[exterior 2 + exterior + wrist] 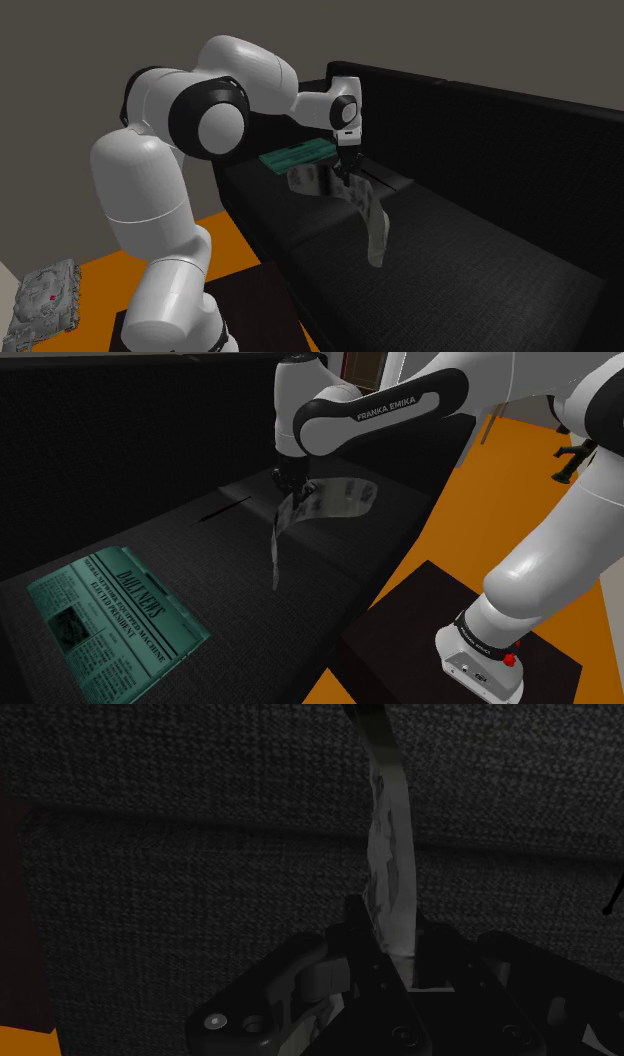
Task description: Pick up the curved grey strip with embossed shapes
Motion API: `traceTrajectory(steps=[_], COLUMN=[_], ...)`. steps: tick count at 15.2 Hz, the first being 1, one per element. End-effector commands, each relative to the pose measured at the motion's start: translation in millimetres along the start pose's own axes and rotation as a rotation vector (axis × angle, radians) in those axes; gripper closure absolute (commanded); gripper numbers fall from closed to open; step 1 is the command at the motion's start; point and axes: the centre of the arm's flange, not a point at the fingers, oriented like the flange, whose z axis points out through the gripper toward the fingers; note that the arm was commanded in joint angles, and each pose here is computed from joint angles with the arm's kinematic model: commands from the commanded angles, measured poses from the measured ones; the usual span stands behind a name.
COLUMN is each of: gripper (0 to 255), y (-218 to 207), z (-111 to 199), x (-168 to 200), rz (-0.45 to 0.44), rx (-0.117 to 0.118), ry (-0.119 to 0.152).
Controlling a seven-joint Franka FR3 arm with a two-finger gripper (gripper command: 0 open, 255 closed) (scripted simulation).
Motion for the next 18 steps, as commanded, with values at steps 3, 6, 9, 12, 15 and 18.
traceTrajectory(steps=[3,6,9,12,15,18], gripper=[255,255,255,255,255,255], y=[0.0,-0.7,-1.4,-2.1,-2.8,-3.1], z=[-10.0,-25.7,-41.5,-57.3,-73.0,-79.1], x=[2.2,3.6,5.1,6.5,8.0,8.5], rz=[0.001,0.001,0.001,0.001,0.001,0.001], rx=[0.000,0.000,0.000,0.000,0.000,0.000], ry=[0.000,0.000,0.000,0.000,0.000,0.000])
